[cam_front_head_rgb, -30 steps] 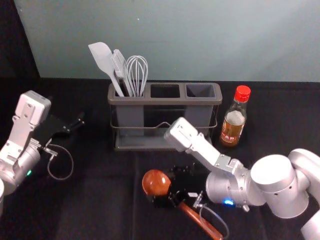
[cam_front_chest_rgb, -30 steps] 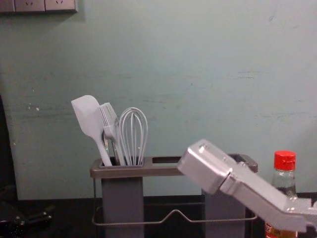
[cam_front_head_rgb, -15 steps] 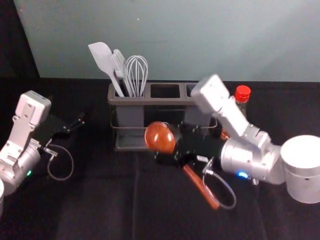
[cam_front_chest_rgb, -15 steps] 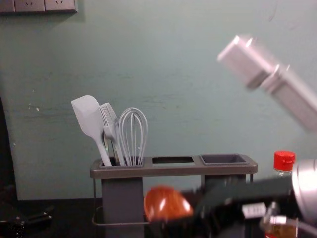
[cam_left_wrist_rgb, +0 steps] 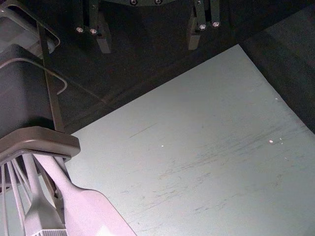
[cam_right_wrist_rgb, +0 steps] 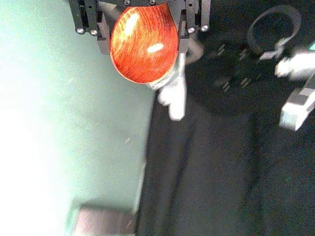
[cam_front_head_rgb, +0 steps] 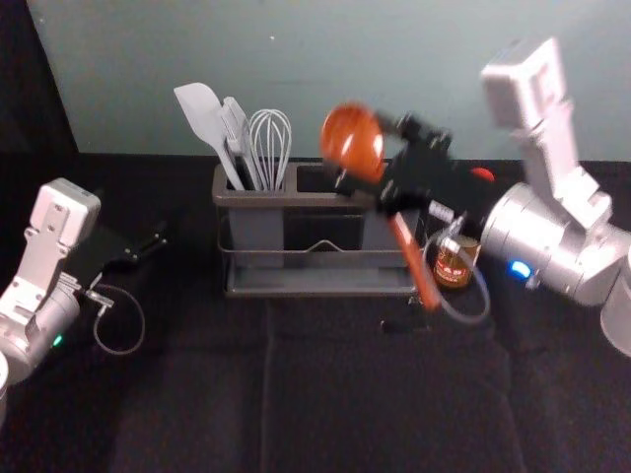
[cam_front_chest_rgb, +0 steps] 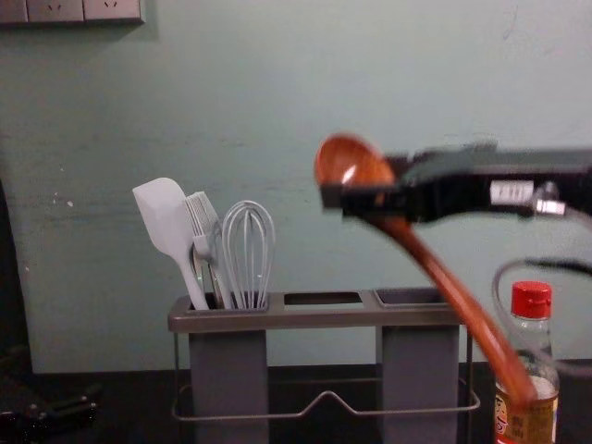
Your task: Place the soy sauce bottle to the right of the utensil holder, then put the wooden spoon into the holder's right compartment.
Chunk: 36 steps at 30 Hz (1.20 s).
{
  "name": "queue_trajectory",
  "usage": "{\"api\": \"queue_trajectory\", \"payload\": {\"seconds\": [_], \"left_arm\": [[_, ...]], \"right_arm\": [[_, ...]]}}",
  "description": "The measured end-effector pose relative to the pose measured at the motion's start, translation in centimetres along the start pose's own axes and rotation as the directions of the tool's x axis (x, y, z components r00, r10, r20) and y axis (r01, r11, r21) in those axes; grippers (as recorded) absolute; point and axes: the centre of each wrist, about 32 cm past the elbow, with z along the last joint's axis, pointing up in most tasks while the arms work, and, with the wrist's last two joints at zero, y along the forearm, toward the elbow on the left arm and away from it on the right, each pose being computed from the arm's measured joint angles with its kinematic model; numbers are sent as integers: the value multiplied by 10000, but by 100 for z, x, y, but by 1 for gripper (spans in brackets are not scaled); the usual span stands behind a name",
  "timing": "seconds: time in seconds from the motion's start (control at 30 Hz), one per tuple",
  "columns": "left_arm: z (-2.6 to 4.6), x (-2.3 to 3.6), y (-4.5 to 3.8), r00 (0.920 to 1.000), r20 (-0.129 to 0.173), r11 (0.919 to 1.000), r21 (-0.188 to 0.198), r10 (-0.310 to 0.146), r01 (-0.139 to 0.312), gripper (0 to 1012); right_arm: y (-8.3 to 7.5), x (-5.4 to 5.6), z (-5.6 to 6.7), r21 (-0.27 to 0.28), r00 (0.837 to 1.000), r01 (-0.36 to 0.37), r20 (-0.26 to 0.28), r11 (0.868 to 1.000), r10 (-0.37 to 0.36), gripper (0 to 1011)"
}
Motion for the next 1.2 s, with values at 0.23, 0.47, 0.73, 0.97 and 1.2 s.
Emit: {"api": "queue_trajectory", "payload": {"seconds": [0.23,0.47,0.73,0.97,1.2], "left_arm": [[0,0,0,10000,0,10000,0,0,0,1005],[0,0,0,10000,0,10000,0,0,0,1005],[0,0,0,10000,0,10000,-1,0,0,1005],[0,0,0,10000,0,10000,0,-1,1,1005],[0,0,0,10000,0,10000,-1,0,0,1005]], "right_arm": [[42,161,49,1046,9945,1038,14,9891,-1045,836],[195,322,31,1843,9827,1836,-86,9656,-1852,836],[488,489,-25,2278,9755,2128,64,9502,-2200,836],[717,622,-154,2337,9732,2241,-28,9461,-2299,836],[811,671,-283,2503,9754,2148,-52,9440,-2206,836]]}}
